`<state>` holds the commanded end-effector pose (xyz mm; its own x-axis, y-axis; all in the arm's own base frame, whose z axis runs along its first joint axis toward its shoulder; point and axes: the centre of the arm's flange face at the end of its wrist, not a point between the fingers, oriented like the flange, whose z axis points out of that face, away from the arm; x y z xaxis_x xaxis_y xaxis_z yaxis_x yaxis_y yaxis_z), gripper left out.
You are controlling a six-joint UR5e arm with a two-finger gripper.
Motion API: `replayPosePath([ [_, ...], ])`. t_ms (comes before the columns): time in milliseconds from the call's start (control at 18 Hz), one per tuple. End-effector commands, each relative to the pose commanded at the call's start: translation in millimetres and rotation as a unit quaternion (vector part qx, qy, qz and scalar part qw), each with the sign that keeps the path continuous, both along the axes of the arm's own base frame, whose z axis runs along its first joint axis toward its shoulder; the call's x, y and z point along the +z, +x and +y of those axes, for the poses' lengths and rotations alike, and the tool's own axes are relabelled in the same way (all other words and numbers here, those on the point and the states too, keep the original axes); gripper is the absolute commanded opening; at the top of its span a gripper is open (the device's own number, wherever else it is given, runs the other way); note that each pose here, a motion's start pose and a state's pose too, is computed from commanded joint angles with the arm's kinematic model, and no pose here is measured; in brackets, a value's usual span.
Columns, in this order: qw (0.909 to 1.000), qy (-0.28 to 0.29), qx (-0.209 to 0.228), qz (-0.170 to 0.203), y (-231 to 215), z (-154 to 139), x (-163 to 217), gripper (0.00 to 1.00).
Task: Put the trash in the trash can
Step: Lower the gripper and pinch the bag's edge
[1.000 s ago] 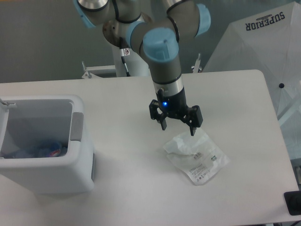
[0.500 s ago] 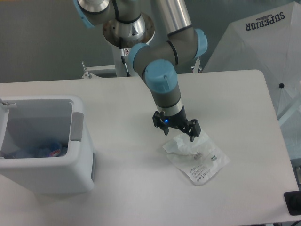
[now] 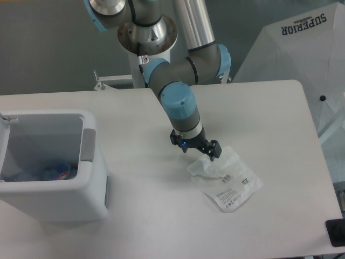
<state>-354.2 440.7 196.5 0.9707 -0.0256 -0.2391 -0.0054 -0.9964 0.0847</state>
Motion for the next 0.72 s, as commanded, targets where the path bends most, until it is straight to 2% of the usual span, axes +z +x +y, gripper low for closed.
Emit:
replayPosePath([
  [500,1.0000,-0.002,0.002,0.005,-19,14,-10,0.99],
  [722,1.0000,-0.004,0.003,0.006,-19,14,-12,0.89],
])
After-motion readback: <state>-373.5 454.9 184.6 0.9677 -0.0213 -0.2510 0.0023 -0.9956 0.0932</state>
